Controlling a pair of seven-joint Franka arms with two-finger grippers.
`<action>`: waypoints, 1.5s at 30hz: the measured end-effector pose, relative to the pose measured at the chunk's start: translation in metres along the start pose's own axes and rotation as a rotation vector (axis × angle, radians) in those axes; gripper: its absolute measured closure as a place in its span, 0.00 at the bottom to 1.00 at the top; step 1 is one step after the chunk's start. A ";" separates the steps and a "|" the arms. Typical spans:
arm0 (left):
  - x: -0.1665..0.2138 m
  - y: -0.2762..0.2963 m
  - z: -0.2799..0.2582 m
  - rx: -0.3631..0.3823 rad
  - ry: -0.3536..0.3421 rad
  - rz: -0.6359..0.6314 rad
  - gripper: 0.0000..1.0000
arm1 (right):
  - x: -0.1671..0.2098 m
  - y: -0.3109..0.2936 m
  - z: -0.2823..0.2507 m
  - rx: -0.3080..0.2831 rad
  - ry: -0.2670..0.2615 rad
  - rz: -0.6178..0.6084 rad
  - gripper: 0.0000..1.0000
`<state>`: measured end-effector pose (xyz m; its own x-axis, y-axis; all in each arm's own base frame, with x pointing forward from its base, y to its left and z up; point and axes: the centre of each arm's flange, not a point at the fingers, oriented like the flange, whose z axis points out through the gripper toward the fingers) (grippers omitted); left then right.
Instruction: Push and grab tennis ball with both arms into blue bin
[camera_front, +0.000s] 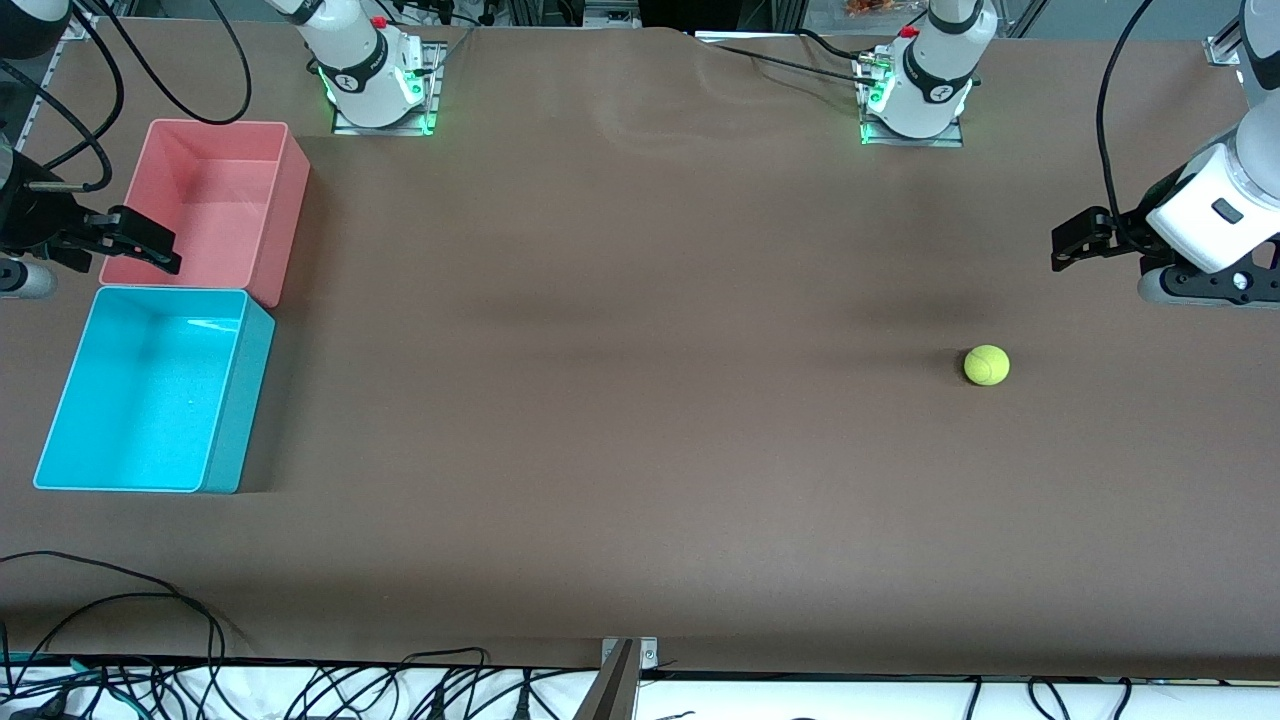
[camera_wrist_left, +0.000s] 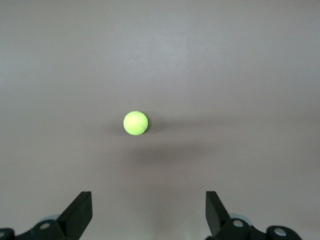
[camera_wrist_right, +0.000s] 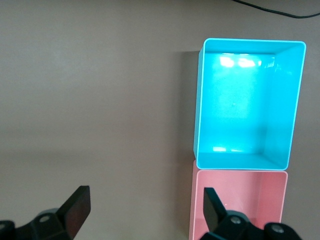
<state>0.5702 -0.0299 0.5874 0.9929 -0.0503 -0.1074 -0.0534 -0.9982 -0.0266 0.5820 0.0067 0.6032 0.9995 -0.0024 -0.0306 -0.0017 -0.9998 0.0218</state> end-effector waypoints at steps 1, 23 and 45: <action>0.000 0.000 0.000 0.000 0.000 0.000 0.00 | 0.000 0.000 0.000 0.000 0.000 0.000 0.00; 0.007 -0.010 0.013 0.000 -0.023 -0.025 0.66 | 0.000 0.000 0.000 0.000 0.000 0.000 0.00; 0.030 -0.110 0.068 0.021 -0.068 -0.227 0.99 | 0.000 0.000 0.000 0.000 0.000 0.000 0.00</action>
<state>0.5986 0.0810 0.5199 0.9704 0.1781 -0.1634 0.1672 -0.9828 -0.0782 0.5820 0.0067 0.6031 0.9995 -0.0024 -0.0307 -0.0017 -0.9998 0.0218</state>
